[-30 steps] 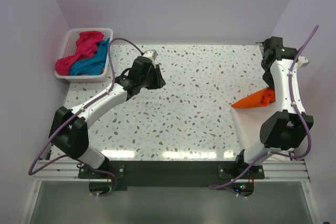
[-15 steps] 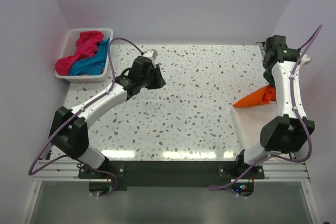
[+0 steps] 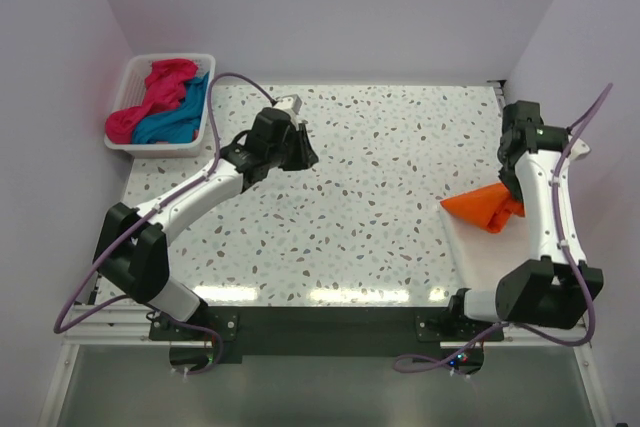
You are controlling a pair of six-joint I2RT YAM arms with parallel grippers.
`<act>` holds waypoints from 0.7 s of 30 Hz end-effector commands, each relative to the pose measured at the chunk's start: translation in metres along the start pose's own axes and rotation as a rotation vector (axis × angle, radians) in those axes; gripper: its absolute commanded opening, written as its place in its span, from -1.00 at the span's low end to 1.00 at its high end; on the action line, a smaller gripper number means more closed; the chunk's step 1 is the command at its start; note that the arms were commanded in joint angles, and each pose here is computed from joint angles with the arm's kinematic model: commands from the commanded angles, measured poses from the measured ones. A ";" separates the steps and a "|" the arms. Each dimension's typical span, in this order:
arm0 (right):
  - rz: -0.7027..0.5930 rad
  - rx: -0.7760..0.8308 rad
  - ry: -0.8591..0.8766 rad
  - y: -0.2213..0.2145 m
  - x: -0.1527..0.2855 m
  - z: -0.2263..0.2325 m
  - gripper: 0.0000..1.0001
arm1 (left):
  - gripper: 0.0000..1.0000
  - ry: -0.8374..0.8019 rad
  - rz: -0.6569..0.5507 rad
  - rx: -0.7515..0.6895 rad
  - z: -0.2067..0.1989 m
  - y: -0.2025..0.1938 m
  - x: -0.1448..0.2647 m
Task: Fold and stack the t-shirts
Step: Neatly place the folded tshirt to the corner, then reset both grippers
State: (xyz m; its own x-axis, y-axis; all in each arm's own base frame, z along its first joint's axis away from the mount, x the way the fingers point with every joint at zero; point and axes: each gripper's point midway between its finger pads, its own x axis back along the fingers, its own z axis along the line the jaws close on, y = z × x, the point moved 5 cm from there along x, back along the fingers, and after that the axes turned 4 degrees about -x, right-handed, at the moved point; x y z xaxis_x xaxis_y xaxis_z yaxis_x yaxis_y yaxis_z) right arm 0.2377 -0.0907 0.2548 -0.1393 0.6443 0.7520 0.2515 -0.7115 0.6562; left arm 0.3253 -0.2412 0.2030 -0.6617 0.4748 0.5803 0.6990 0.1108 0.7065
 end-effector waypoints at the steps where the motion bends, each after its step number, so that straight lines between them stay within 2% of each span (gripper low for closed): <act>1: 0.055 0.002 -0.037 -0.028 0.009 -0.047 0.02 | -0.37 -0.075 -0.009 -0.026 -0.015 -0.004 -0.004; 3: 0.086 0.031 -0.054 -0.047 0.004 -0.065 0.77 | -0.35 -0.092 0.005 -0.029 -0.018 -0.009 -0.009; 4: 0.072 0.027 -0.049 -0.048 0.004 -0.070 0.97 | -0.33 -0.100 0.008 -0.035 -0.022 -0.012 -0.010; 9: -0.047 -0.033 0.080 -0.035 0.017 -0.078 0.97 | -0.31 -0.115 0.007 -0.029 -0.024 -0.017 -0.009; 12: -0.018 -0.002 0.212 -0.038 0.020 -0.062 0.97 | -0.30 -0.105 0.001 -0.031 -0.021 -0.020 -0.006; 16: 0.003 0.035 0.258 -0.045 0.012 -0.049 0.97 | -0.28 -0.101 -0.008 -0.032 -0.019 -0.021 0.001; 21: 0.051 0.076 0.438 -0.061 0.009 -0.015 0.97 | -0.26 -0.086 -0.018 -0.032 -0.016 -0.022 0.009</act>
State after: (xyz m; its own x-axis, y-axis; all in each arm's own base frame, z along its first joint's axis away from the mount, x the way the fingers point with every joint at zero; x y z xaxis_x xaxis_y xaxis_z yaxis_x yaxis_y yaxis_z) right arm 0.1787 -0.0586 0.2209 -0.3595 0.5085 0.7824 0.3203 -0.7203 0.6153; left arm 0.2989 -0.2549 0.1746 -0.5956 0.5270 0.6062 0.7349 0.0529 0.6761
